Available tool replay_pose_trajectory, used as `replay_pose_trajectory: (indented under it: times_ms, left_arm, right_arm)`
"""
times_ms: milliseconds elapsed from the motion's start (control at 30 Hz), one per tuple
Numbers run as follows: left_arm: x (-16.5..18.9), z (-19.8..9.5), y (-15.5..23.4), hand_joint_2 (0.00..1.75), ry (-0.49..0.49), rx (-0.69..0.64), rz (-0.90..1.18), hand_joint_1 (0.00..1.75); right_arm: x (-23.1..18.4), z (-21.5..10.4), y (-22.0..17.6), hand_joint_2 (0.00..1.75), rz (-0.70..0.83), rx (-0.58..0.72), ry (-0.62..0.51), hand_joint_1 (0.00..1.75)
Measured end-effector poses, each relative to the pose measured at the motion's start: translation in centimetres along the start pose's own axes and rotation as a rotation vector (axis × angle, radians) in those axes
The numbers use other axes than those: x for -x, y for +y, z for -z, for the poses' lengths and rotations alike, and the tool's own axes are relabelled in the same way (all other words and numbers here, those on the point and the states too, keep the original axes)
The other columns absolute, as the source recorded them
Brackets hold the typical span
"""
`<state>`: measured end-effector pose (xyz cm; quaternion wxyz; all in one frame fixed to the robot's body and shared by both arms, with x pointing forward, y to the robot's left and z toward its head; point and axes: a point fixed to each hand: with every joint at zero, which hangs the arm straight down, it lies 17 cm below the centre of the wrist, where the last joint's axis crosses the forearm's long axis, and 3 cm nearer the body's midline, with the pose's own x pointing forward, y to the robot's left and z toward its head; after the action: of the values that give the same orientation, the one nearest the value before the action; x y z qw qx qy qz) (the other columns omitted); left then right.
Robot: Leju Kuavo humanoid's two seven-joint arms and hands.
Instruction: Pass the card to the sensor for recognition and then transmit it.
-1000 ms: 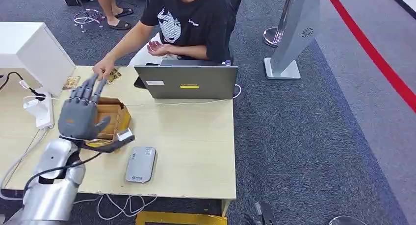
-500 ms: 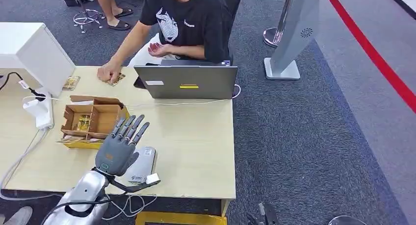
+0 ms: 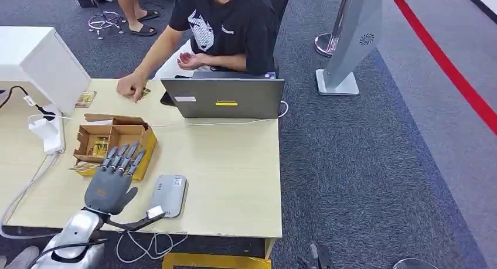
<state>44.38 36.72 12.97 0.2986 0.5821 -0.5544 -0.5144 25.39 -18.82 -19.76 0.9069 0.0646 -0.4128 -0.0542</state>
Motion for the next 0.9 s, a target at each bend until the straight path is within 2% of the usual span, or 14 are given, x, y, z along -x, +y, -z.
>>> replay_pose_trajectory:
  times_ms: [367, 633, 900]
  left_arm:
    - [4.8, -1.4, -2.8, 1.75, 0.106, 0.072, 0.042, 0.00]
    - [6.4, -1.5, -3.9, 1.75, 0.161, 0.098, 0.054, 0.00]
    - [6.4, -0.5, -3.8, 1.75, 0.196, 0.079, 0.037, 0.00]
  right_arm:
    - [0.0, 0.0, 0.1, 1.75, 0.003, -0.001, -0.003, 0.00]
    - [0.0, -0.1, 0.5, 1.75, 0.005, -0.010, -0.004, 0.00]
    - [0.0, -0.1, 0.5, 1.75, 0.002, -0.014, -0.003, 0.00]
